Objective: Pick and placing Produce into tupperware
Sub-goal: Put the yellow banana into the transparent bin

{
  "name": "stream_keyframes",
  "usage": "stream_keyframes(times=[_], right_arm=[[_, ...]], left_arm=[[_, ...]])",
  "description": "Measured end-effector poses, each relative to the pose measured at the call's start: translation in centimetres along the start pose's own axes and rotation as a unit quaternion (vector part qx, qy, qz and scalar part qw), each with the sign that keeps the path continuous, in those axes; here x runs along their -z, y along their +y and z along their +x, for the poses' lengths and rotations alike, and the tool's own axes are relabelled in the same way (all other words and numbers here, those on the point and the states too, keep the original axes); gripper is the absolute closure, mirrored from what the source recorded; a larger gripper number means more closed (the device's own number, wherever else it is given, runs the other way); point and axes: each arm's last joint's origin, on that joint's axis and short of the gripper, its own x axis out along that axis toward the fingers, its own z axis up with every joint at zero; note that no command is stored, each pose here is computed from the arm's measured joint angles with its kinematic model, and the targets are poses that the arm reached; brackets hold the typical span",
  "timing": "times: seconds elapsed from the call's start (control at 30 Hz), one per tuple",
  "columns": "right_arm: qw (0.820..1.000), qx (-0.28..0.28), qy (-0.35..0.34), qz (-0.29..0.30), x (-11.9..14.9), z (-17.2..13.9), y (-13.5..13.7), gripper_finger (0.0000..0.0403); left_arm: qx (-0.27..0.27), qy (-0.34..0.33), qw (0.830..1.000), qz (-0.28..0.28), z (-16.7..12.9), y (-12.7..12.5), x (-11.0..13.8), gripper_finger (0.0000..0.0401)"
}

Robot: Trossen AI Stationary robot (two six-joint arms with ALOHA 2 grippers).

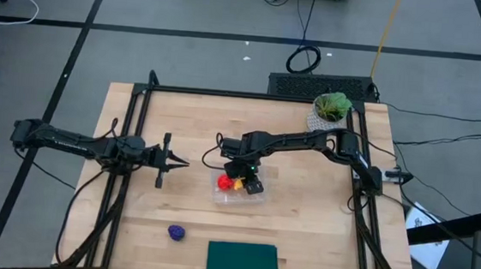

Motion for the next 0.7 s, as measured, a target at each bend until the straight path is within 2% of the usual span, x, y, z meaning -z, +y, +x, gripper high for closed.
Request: stream_keyframes(times=[0.4, 0.7], right_arm=[[1.0, 0.002, 0.003, -0.013, -0.01, 0.05, 0.11, 0.0257], [1.0, 0.002, 0.003, 0.01, 0.01, 0.04, 0.08, 0.0257]], left_arm=[[0.0, 0.001, 1.0, -0.001, 0.0, 0.0, 0.02, 0.0375], [0.0, 0.001, 1.0, -0.001, 0.0, 0.0, 0.01, 0.0375]])
